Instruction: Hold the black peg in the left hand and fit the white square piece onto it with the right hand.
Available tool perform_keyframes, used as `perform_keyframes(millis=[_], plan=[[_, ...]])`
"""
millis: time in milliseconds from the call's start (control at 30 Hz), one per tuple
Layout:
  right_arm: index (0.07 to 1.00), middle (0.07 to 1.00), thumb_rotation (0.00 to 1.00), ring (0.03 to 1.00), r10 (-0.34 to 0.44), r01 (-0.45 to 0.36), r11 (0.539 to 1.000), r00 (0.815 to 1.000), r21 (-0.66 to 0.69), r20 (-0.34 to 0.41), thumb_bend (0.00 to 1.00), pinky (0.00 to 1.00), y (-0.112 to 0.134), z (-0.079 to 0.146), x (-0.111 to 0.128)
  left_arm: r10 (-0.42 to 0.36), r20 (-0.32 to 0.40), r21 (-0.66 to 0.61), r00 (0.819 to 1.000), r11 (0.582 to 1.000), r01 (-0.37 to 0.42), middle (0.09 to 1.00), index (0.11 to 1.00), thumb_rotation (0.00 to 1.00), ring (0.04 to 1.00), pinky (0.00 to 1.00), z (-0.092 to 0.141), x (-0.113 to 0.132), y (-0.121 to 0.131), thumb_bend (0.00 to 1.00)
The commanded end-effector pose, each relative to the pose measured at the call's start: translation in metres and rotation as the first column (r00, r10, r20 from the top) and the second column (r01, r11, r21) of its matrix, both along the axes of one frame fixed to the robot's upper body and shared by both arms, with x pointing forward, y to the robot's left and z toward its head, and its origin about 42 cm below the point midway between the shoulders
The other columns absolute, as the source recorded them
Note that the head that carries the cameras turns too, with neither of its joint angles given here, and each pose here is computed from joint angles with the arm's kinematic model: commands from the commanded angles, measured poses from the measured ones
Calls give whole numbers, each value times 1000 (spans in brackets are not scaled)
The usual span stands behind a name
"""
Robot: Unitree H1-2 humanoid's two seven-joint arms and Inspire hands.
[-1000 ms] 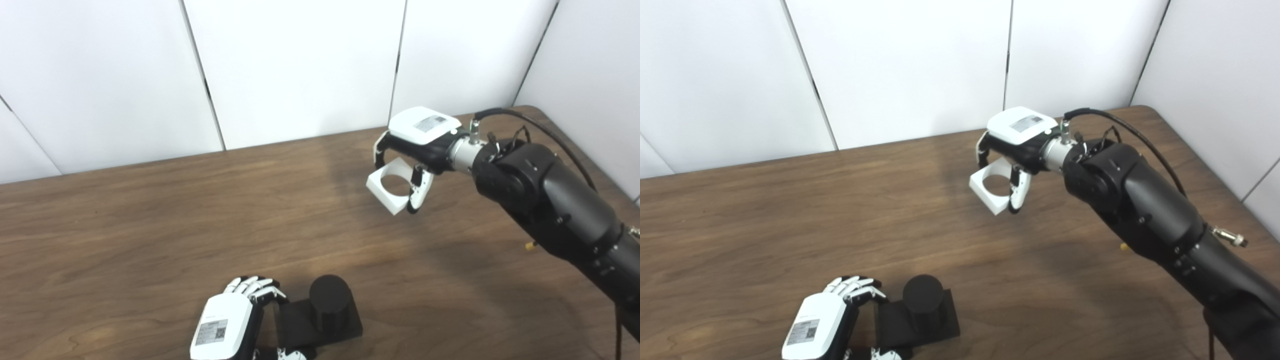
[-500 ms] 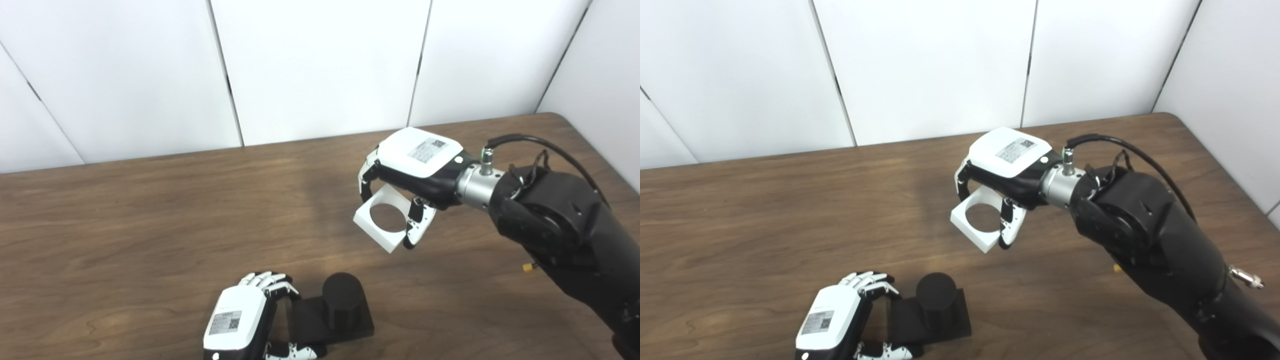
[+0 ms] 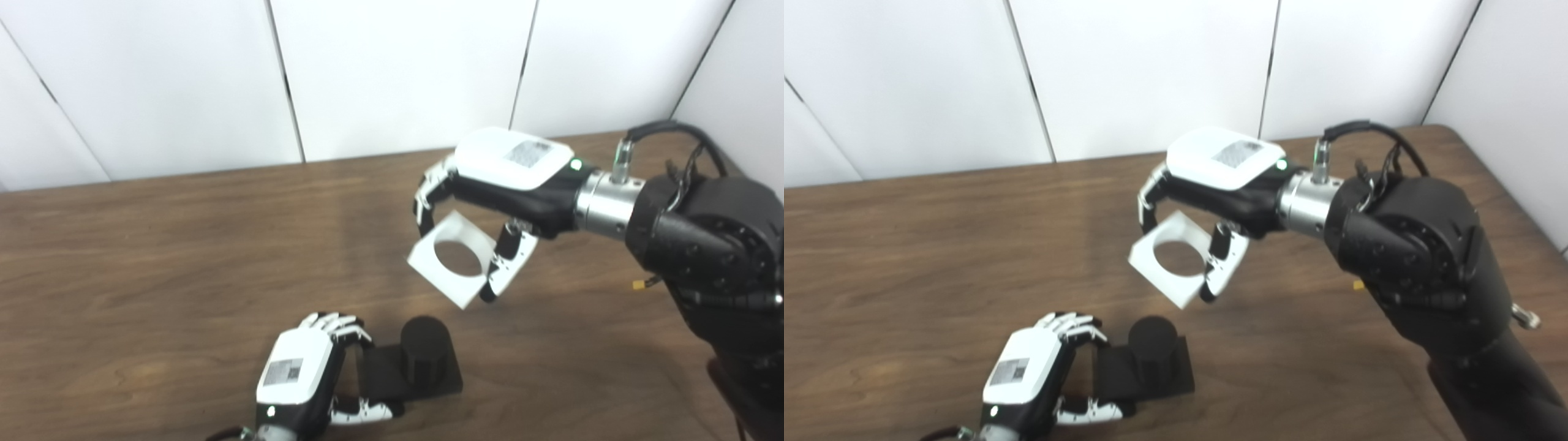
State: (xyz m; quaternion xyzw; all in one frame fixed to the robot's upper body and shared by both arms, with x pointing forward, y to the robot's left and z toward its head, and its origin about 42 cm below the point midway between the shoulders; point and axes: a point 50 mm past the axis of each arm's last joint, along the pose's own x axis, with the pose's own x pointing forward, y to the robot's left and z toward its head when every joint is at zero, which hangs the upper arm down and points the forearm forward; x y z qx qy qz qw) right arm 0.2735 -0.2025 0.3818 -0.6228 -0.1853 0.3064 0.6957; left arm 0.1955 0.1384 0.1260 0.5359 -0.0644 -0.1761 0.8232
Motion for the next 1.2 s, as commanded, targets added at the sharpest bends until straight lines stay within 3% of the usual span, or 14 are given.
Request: perform_keyframes(millis=[0, 200, 433, 1167], plan=[[481, 743, 138, 840, 17, -18, 1000, 1000, -19, -5, 526, 836, 2, 11, -4, 12, -107, 83, 994, 997, -3, 797, 487, 48, 836, 903, -19, -4, 2, 518], [481, 744, 136, 843, 50, -51, 999, 997, -13, -53, 525, 824, 6, 5, -3, 9, -101, 82, 995, 997, -1, 796, 486, 49, 835, 903, -17, -4, 1, 518], [482, 744, 136, 839, 56, -63, 997, 988, -42, -141, 525, 790, 18, -22, 0, 8, -108, 83, 994, 997, 1, 800, 486, 49, 838, 901, -16, -5, 0, 518], [483, 754, 134, 846, 52, -69, 992, 987, -104, -154, 524, 839, 25, -42, -3, 10, -114, 93, 993, 996, 0, 803, 487, 50, 839, 906, -13, -5, -4, 517]])
